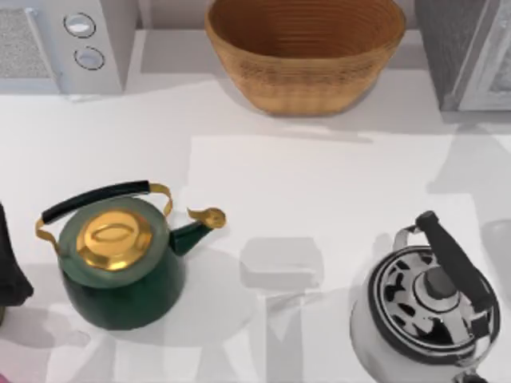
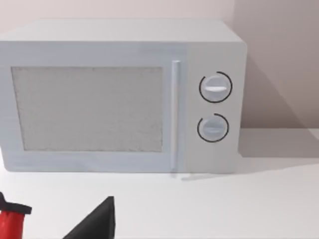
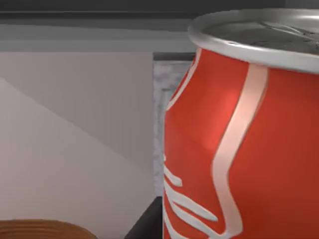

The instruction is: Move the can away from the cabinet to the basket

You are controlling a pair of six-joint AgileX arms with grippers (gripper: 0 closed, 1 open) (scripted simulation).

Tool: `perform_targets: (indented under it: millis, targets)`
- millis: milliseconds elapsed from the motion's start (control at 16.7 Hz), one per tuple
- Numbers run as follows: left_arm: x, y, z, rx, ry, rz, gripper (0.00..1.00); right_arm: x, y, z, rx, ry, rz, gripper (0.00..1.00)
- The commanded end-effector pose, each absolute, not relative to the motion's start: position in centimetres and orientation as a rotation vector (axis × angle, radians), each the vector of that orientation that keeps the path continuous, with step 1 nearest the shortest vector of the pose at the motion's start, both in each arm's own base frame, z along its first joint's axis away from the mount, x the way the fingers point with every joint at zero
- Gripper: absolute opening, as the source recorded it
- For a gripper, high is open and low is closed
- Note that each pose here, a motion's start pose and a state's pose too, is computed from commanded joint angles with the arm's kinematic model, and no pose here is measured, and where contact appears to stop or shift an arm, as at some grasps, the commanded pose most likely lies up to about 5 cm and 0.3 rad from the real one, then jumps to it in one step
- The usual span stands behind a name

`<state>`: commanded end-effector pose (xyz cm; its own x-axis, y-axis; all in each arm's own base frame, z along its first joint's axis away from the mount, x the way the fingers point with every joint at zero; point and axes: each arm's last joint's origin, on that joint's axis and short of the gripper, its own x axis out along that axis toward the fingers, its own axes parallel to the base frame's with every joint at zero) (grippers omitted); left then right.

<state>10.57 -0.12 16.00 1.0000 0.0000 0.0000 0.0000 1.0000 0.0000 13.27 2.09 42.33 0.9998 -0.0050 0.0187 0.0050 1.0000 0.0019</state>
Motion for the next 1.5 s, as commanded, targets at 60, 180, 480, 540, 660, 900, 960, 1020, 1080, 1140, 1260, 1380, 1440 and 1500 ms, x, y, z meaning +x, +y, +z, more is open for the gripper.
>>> perform_targets:
  millis: [60, 180, 480, 540, 660, 900, 960, 1020, 1080, 1140, 1260, 1380, 1440, 1500]
  targets:
    - [10.6, -0.1, 16.0, 0.0, 0.0, 0.0, 1.0, 12.9, 1.9, 41.3, 0.002, -0.019, -0.005, 0.0]
    - [10.6, -0.1, 16.0, 0.0, 0.0, 0.0, 1.0, 12.4, 1.6, 39.3, 0.0, -0.018, -0.007, 0.0]
    - [10.6, -0.1, 16.0, 0.0, 0.0, 0.0, 1.0, 11.1, 1.0, 34.0, -0.003, -0.024, -0.007, 0.0]
    - [10.6, -0.1, 16.0, 0.0, 0.0, 0.0, 1.0, 11.0, 0.9, 33.0, -0.004, -0.022, -0.007, 0.0]
    - [10.6, -0.1, 16.0, 0.0, 0.0, 0.0, 1.0, 10.9, 0.7, 30.2, -0.005, -0.005, -0.006, 0.0]
    - [10.6, -0.1, 16.0, 0.0, 0.0, 0.0, 1.0, 10.5, 0.4, 23.3, -0.004, 0.023, -0.003, 0.0]
    - [10.6, -0.1, 16.0, 0.0, 0.0, 0.0, 1.0, 10.4, 0.3, 21.7, -0.003, 0.021, -0.003, 0.0]
    - [10.6, -0.1, 16.0, 0.0, 0.0, 0.0, 1.0, 10.4, 0.2, 20.3, -0.002, 0.017, -0.003, 0.0]
    - [10.6, -0.1, 16.0, 0.0, 0.0, 0.0, 1.0, 10.4, 0.1, 19.0, -0.001, 0.012, -0.003, 0.0]
    - [10.6, -0.1, 16.0, 0.0, 0.0, 0.0, 1.0, 10.4, 0.0, 17.9, 0.0, 0.008, -0.002, 0.0]
    - [10.6, -0.1, 16.0, 0.0, 0.0, 0.0, 1.0, 10.5, -0.1, 16.5, 0.0, 0.002, -0.001, 0.0]
    - [10.6, -0.1, 16.0, 0.0, 0.0, 0.0, 1.0, 10.6, -0.1, 16.0, 0.0, 0.0, 0.0, 0.0]
    - [10.6, -0.1, 16.0, 0.0, 0.0, 0.0, 1.0, 10.6, -0.1, 16.0, 0.0, 0.0, 0.0, 0.0]
    - [10.6, -0.1, 16.0, 0.0, 0.0, 0.0, 1.0, 10.6, -0.1, 16.0, 0.0, 0.0, 0.0, 0.0]
